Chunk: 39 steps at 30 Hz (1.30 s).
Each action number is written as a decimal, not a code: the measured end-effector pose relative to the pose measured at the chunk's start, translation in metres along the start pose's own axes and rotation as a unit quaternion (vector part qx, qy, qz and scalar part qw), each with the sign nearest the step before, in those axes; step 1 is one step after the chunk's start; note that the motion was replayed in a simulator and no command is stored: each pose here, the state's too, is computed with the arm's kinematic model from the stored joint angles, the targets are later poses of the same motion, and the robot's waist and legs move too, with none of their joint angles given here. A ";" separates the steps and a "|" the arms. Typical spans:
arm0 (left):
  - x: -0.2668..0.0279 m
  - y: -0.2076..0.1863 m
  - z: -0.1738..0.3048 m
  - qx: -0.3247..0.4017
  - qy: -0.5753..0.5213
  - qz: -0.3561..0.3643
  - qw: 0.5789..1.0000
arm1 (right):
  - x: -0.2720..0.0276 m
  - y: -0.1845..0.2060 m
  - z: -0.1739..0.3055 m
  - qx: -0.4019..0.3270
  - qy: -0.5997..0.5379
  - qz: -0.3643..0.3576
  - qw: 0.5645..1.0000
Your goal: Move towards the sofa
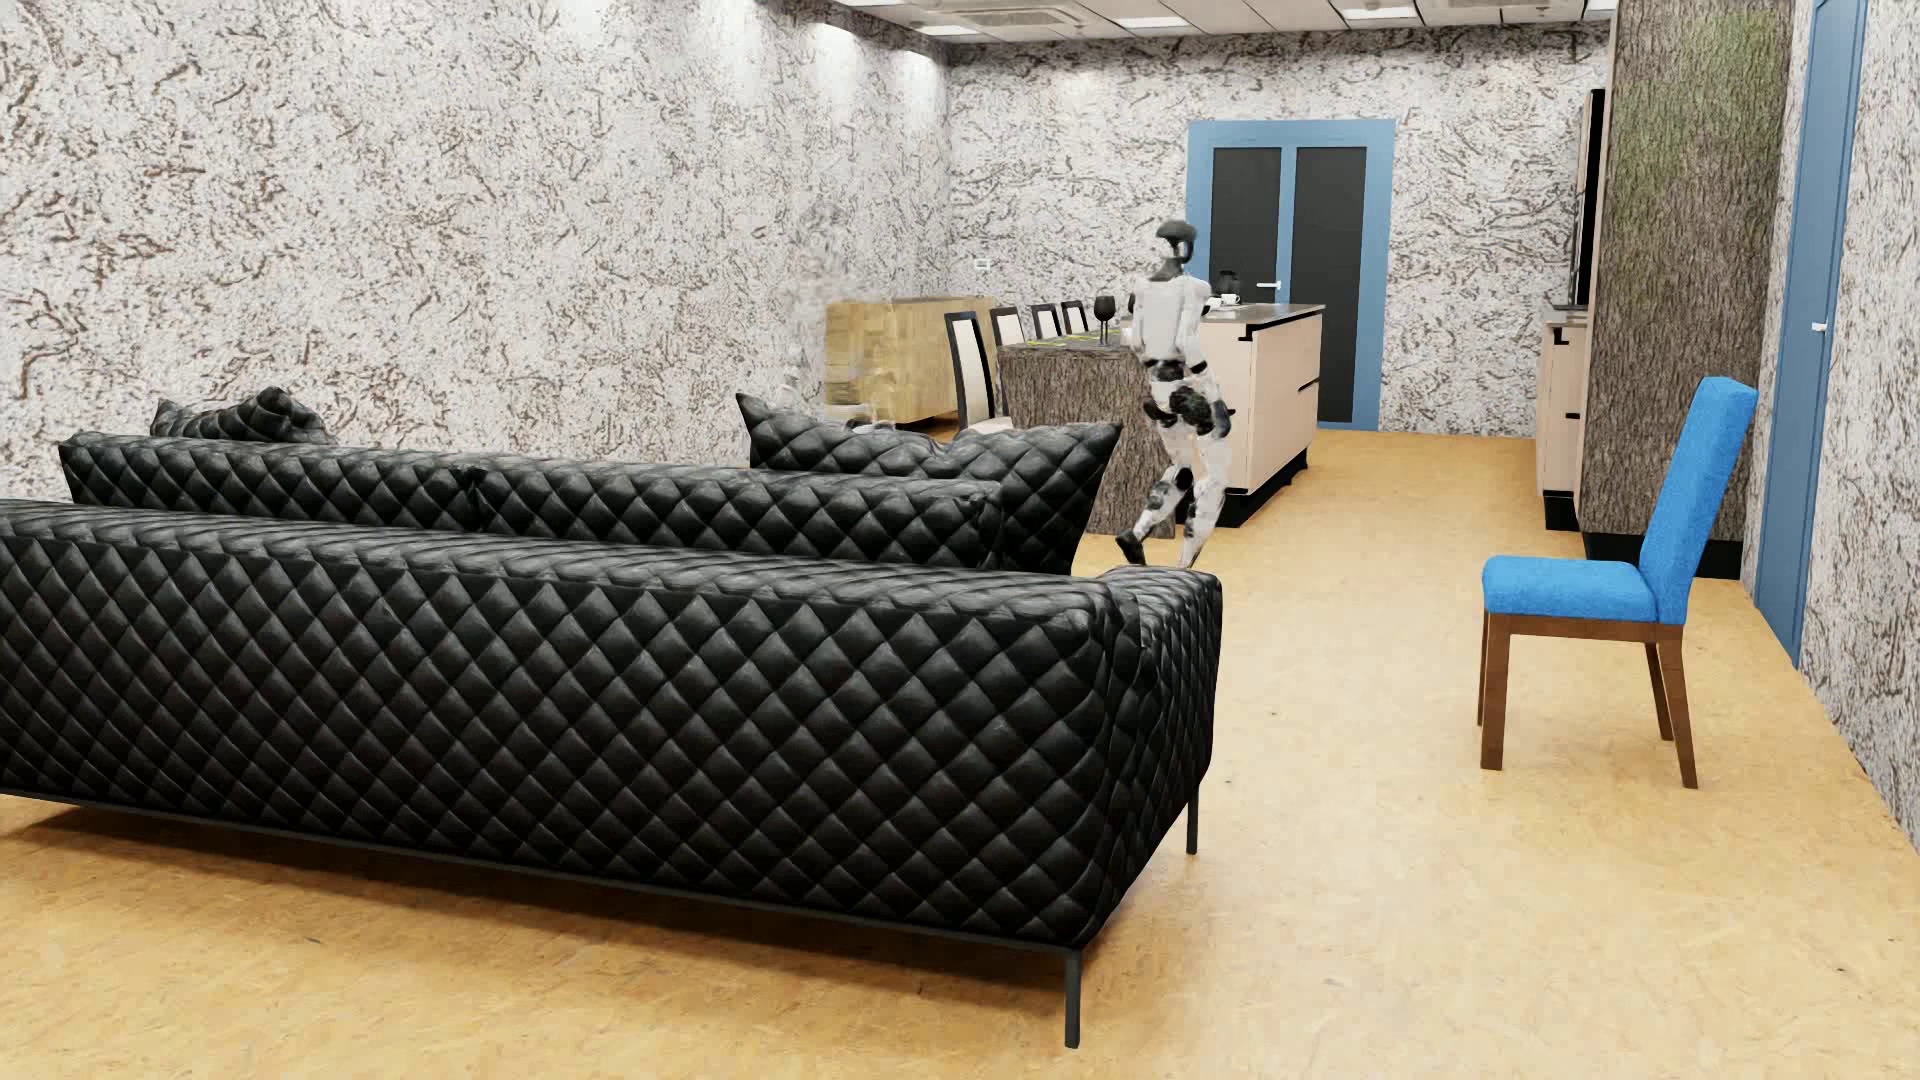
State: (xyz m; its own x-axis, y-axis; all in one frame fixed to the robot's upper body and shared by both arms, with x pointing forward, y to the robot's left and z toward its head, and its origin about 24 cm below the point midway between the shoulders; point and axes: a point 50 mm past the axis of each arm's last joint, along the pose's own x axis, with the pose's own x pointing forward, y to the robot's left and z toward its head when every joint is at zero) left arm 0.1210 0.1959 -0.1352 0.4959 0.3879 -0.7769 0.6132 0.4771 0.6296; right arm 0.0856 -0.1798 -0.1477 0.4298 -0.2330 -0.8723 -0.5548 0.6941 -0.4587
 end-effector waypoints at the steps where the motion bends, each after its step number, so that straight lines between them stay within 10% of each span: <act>1: -0.002 -0.012 -0.018 -0.024 0.028 -0.030 0.999 | 0.002 -0.012 0.009 0.005 -0.022 -0.018 1.000; 10: -0.021 -0.065 -0.066 0.147 0.040 -0.214 0.965 | 0.000 -0.067 0.035 0.035 -0.099 -0.101 0.989; 20: 0.008 0.091 0.060 0.078 -0.151 0.114 0.979 | -0.002 -0.014 -0.009 -0.001 0.003 -0.036 0.999; 25: -0.001 0.155 0.036 -0.020 -0.138 0.231 0.963 | 0.003 -0.045 0.024 -0.007 -0.066 -0.082 0.994; 34: 0.007 0.066 -0.035 0.133 -0.050 0.058 0.988 | -0.015 -0.056 0.088 -0.100 -0.224 -0.110 0.963; 39: -0.013 -0.005 -0.055 -0.014 0.040 -0.012 0.999 | -0.030 -0.043 0.127 -0.178 -0.315 -0.093 0.927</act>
State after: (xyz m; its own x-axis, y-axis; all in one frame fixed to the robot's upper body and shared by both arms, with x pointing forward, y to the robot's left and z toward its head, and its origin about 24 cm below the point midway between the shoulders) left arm 0.0777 0.2321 -0.1277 0.4300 0.4367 -0.7902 0.6065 0.5086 0.6112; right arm 0.1869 -0.1165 -0.0804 0.8104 0.1969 -0.5518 -0.5814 0.3870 -0.7157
